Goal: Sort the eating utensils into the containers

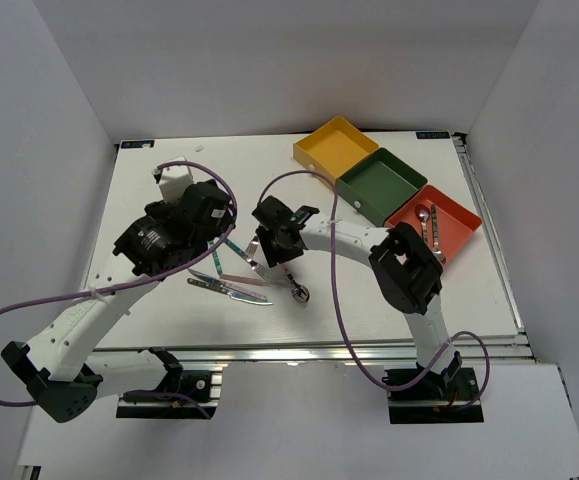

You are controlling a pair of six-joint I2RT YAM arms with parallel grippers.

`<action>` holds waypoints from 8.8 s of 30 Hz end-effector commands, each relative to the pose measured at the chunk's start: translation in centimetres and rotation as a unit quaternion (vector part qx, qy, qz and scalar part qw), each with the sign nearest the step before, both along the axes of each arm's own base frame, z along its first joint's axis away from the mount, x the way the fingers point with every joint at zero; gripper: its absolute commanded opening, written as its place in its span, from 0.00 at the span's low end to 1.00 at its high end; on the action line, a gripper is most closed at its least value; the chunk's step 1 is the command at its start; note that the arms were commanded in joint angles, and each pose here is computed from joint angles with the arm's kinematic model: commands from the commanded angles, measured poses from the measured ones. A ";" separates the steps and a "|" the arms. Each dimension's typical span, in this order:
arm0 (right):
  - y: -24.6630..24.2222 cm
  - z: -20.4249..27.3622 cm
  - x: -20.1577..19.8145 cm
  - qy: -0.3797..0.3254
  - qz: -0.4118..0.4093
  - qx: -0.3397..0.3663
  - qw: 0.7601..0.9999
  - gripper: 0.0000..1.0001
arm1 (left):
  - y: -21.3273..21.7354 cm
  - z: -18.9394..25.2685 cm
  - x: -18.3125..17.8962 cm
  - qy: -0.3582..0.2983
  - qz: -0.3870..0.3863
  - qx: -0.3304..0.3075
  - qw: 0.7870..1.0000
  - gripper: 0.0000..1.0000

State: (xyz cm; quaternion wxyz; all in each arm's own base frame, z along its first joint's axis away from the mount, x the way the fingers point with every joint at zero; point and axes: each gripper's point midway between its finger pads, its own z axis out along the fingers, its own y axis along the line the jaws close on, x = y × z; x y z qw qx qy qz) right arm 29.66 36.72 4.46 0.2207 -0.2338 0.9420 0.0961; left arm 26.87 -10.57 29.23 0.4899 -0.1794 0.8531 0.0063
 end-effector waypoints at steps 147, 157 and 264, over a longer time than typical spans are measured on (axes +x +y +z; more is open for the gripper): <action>-20.0 18.2 25.6 -0.211 -0.199 0.131 0.948 0.00 | -1.0 -5.4 -1.8 0.024 -0.051 -0.035 0.998 0.98; -29.3 11.0 27.7 -0.164 -0.259 0.051 0.951 0.00 | -3.1 -6.8 -1.1 0.068 -0.090 -0.017 0.993 0.98; -31.4 13.2 28.8 -0.169 -0.269 0.034 0.948 0.00 | -6.7 -10.7 -0.3 0.214 -0.247 -0.069 0.942 0.98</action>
